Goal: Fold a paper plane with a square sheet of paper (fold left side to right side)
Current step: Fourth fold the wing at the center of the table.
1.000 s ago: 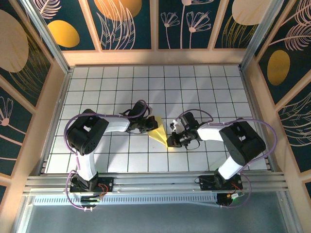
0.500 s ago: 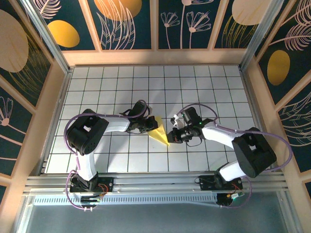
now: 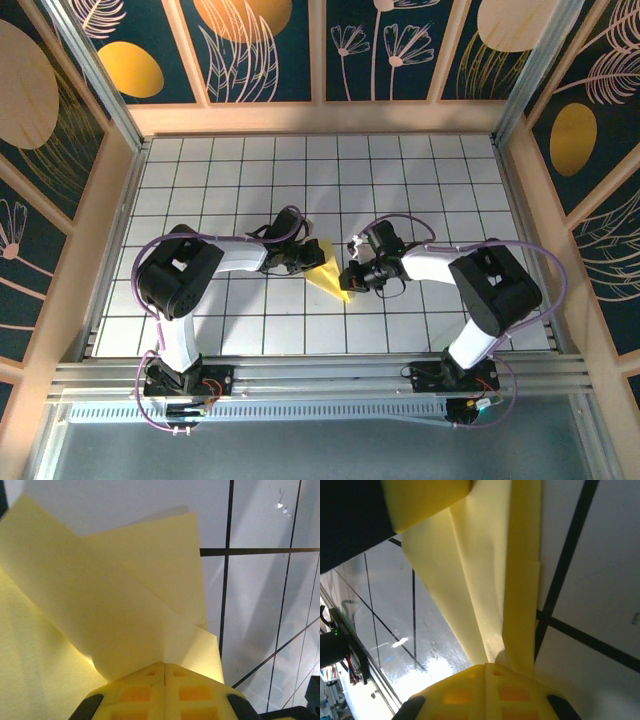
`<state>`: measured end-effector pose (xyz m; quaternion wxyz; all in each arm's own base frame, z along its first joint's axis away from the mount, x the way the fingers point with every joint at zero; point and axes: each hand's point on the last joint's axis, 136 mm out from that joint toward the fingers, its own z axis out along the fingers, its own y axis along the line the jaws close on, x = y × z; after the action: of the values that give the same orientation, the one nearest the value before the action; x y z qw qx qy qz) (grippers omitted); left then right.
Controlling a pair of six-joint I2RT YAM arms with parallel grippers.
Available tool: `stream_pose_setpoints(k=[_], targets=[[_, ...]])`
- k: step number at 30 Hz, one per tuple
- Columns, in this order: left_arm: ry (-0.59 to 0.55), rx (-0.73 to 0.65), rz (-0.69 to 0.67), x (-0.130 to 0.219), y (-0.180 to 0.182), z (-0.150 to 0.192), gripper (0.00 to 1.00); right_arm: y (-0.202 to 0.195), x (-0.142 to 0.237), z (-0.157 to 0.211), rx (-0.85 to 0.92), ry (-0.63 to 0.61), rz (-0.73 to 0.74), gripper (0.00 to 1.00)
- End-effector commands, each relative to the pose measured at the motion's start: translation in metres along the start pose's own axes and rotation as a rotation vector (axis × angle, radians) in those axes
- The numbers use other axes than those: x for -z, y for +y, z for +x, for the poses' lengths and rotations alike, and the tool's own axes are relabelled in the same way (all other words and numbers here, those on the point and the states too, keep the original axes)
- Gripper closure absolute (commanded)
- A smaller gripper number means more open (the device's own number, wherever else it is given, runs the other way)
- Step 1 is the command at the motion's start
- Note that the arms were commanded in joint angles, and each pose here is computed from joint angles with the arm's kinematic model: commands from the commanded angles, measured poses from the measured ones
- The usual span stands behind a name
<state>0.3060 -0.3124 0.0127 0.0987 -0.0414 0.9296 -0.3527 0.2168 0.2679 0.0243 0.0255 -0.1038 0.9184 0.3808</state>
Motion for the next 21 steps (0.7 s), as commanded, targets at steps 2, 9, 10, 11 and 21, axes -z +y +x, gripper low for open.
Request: stream_pose_setpoints(k=[2, 9, 10, 11, 21], targets=[[0.028, 0.035, -0.133, -0.004, 0.037, 0.012, 1.0, -0.008, -0.004, -0.003, 0.006, -0.009, 0.029, 1.0], [0.025, 0.035, -0.133, -0.004, 0.036, 0.011, 1.0, -0.02, -0.008, 0.008, -0.018, 0.025, 0.053, 1.0], [0.025, 0.034, -0.134, -0.004, 0.036, 0.011, 1.0, -0.022, -0.009, 0.011, -0.022, 0.031, 0.056, 1.0], [0.025, 0.035, -0.135, -0.004, 0.036, 0.011, 1.0, -0.024, -0.009, 0.013, -0.027, 0.037, 0.063, 1.0], [-0.01, 0.001, -0.091, 0.002, 0.017, -0.002, 1.0, -0.052, -0.01, 0.037, -0.118, 0.085, 0.125, 1.0]])
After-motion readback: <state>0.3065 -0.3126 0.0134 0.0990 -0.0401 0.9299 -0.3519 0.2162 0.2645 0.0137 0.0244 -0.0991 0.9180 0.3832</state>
